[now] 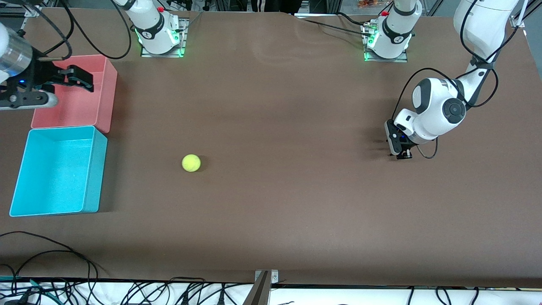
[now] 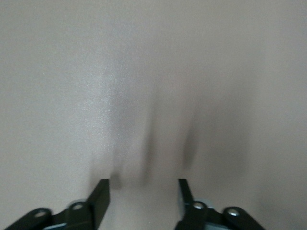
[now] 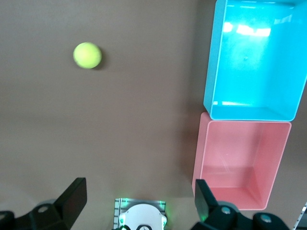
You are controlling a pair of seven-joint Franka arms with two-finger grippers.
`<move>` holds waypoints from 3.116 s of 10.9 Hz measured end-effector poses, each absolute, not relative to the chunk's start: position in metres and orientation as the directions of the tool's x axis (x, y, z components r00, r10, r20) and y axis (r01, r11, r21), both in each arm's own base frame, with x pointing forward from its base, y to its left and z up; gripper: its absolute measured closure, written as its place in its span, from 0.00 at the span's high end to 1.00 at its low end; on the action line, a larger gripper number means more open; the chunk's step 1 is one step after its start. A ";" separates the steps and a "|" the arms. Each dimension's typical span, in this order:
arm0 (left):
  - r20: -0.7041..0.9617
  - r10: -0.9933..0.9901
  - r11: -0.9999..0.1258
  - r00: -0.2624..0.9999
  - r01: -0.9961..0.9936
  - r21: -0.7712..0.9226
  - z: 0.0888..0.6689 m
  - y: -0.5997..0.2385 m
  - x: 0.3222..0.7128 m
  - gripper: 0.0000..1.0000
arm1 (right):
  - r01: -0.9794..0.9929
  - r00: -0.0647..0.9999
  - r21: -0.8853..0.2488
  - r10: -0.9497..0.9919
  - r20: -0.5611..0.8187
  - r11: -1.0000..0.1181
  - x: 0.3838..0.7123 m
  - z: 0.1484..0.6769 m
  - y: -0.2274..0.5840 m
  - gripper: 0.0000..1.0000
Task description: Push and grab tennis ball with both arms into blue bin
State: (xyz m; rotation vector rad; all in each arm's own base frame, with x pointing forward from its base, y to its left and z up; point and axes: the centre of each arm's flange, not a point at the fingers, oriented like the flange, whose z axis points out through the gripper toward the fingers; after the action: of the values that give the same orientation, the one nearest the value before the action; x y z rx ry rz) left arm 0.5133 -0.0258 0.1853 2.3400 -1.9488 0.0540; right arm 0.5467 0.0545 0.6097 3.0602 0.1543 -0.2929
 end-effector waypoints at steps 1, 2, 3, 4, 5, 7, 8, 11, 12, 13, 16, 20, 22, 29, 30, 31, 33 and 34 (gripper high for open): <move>0.088 -0.979 -0.179 0.183 -0.983 0.051 0.185 -0.026 0.513 0.77 | 0.125 0.971 0.051 0.112 -0.212 -0.991 0.546 0.605 0.058 1.00; 0.088 -0.979 -0.180 0.184 -0.982 0.051 0.185 -0.025 0.513 0.90 | 0.183 0.956 0.036 0.169 -0.242 -0.982 0.548 0.595 0.061 1.00; 0.088 -0.977 -0.188 0.192 -0.981 0.050 0.186 -0.022 0.514 1.00 | 0.229 0.935 0.021 0.214 -0.283 -0.973 0.552 0.578 0.064 1.00; 0.088 -0.974 -0.204 0.208 -0.978 0.047 0.187 -0.013 0.515 1.00 | 0.257 0.913 0.006 0.241 -0.329 -0.966 0.557 0.556 0.067 1.00; 0.088 -0.969 -0.229 0.232 -0.973 0.038 0.191 0.000 0.517 1.00 | 0.272 0.891 -0.007 0.254 -0.377 -0.962 0.564 0.530 0.069 1.00; 0.090 -0.959 -0.271 0.269 -0.963 -0.006 0.212 0.025 0.524 1.00 | 0.281 0.845 -0.030 0.262 -0.466 -0.959 0.574 0.474 0.071 1.00; 0.091 -0.959 -0.274 0.269 -0.961 -0.041 0.230 0.028 0.529 1.00 | 0.284 0.832 -0.036 0.265 -0.487 -0.958 0.578 0.445 0.072 1.00; 0.074 -0.966 -0.254 0.247 -0.961 -0.111 0.318 0.023 0.536 1.00 | 0.350 0.822 0.063 0.275 -0.498 -0.934 0.584 0.380 0.064 1.00; 0.067 -0.968 -0.248 0.241 -0.959 -0.136 0.357 0.021 0.537 1.00 | 0.393 0.808 0.102 0.290 -0.513 -0.914 0.580 0.362 0.066 1.00; 0.064 -0.970 -0.243 0.236 -0.958 -0.150 0.389 0.018 0.537 1.00 | 0.436 0.797 0.133 0.312 -0.517 -0.890 0.578 0.348 0.073 1.00; 0.075 -0.964 -0.264 0.255 -0.950 -0.167 0.452 0.006 0.546 1.00 | 0.536 0.768 0.176 0.389 -0.509 -0.826 0.582 0.304 0.087 1.00; 0.093 -0.892 -0.450 0.441 -0.886 -0.115 0.495 0.009 0.547 1.00 | 0.641 0.741 0.252 0.498 -0.450 -0.725 0.611 0.252 0.063 1.00; 0.097 -0.825 -0.564 0.557 -0.822 -0.075 0.528 0.010 0.544 1.00 | 0.668 0.732 0.289 0.536 -0.420 -0.685 0.623 0.235 0.044 1.00; 0.017 -0.482 -0.876 0.876 -0.482 -0.006 0.620 -0.003 0.525 1.00 | 0.709 0.698 0.270 0.598 -0.393 -0.651 0.630 0.188 0.019 1.00; 0.009 -0.444 -0.896 0.896 -0.444 -0.005 0.633 -0.005 0.521 1.00 | 0.710 0.698 0.268 0.601 -0.389 -0.651 0.630 0.184 0.018 1.00; 0.004 -0.410 -0.912 0.912 -0.410 -0.003 0.644 -0.006 0.518 1.00 | 0.709 0.700 0.267 0.603 -0.382 -0.653 0.631 0.180 0.015 1.00; -0.022 -0.360 -0.933 0.933 -0.361 -0.010 0.662 -0.007 0.510 1.00 | 0.706 0.704 0.265 0.605 -0.372 -0.657 0.631 0.170 0.005 0.94; -0.029 -0.332 -0.943 0.943 -0.332 -0.016 0.671 -0.007 0.506 1.00 | 0.705 0.705 0.264 0.605 -0.370 -0.659 0.631 0.168 0.002 0.85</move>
State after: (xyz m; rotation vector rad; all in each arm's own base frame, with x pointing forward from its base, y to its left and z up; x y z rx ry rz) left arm 0.5059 -0.0074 0.6710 3.1171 -0.5326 -0.0414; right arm 0.6313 0.0022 0.1677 2.5252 1.0166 -0.3528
